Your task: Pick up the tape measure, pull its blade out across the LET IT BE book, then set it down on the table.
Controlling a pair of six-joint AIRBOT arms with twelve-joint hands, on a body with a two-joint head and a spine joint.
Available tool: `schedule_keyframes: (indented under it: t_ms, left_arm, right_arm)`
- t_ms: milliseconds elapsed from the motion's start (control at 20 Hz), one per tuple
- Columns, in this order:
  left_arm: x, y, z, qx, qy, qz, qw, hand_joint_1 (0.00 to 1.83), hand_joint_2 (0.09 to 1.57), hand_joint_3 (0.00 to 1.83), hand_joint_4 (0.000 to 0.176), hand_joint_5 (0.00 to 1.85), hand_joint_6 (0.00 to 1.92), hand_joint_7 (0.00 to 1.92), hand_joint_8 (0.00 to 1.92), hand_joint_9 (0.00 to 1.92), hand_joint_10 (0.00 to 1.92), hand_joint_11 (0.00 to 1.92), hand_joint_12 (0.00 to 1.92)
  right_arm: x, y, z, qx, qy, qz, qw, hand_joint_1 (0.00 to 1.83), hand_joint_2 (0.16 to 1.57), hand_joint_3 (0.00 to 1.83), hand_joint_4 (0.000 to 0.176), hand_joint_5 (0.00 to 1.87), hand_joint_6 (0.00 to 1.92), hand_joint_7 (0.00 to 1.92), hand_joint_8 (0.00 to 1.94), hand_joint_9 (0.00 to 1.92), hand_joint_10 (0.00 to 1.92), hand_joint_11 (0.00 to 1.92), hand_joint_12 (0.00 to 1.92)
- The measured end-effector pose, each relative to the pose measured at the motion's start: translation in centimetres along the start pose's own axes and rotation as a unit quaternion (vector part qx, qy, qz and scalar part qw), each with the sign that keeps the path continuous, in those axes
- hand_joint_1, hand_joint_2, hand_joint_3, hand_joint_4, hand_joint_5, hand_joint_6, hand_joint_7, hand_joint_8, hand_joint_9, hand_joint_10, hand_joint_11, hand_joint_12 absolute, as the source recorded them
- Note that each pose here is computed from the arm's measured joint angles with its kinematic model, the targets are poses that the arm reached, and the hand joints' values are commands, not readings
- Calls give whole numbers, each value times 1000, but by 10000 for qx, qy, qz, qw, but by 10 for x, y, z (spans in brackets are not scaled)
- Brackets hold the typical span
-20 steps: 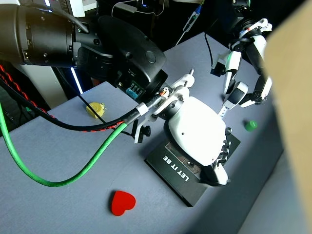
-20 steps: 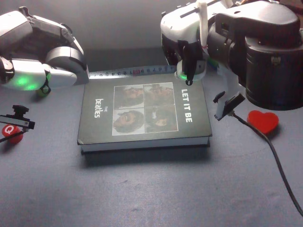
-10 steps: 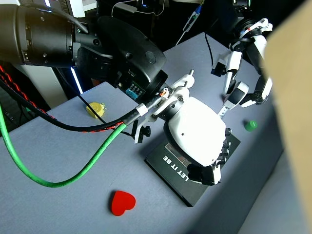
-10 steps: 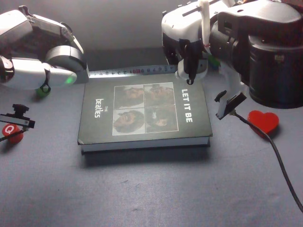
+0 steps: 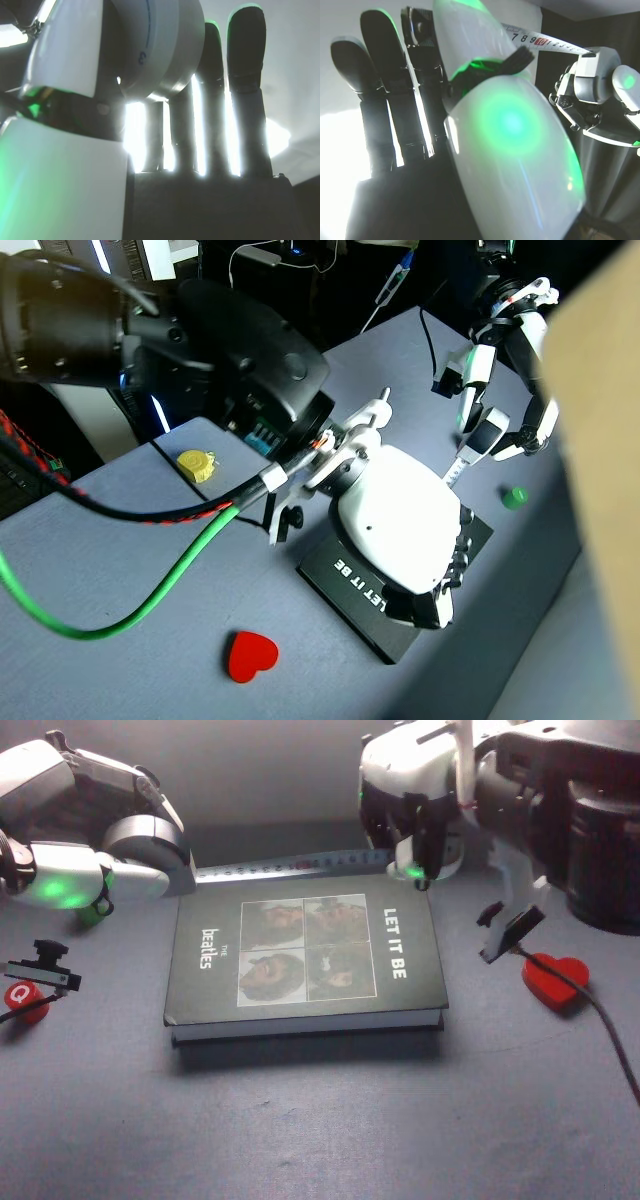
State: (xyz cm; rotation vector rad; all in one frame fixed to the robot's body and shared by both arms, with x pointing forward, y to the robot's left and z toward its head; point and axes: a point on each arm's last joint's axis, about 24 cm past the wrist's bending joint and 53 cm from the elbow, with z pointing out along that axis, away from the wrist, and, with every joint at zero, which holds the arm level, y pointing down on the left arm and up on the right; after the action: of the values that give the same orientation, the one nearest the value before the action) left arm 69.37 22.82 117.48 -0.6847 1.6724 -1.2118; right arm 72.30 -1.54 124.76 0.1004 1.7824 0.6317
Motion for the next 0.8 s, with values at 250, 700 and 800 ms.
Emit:
schedule_keyframes:
  t_ms: [250,700,800]
  left_arm:
    - [0,0,0,9,-4,-4,10000,1379,1124,0,0,904,797,992,1062,910,1352,857,1245]
    - [-1,-3,1,46,-18,-16,10000,1368,1154,1,0,821,958,935,1130,843,1386,862,1237]
    - [-1,-3,1,47,-22,-30,10000,1379,1124,0,0,881,854,1003,1039,915,1333,856,1222]
  right_arm:
    - [-9,-18,-3,5,-30,-110,9999,1225,1145,1,0,865,1025,999,1135,872,1017,665,1487]
    - [-28,-47,-7,46,-122,-311,9994,1218,1149,0,0,859,1049,988,1141,858,1027,653,1496]
    - [-37,-59,-5,90,-171,-318,9993,1216,1150,0,0,864,1046,983,1145,857,1028,653,1497]
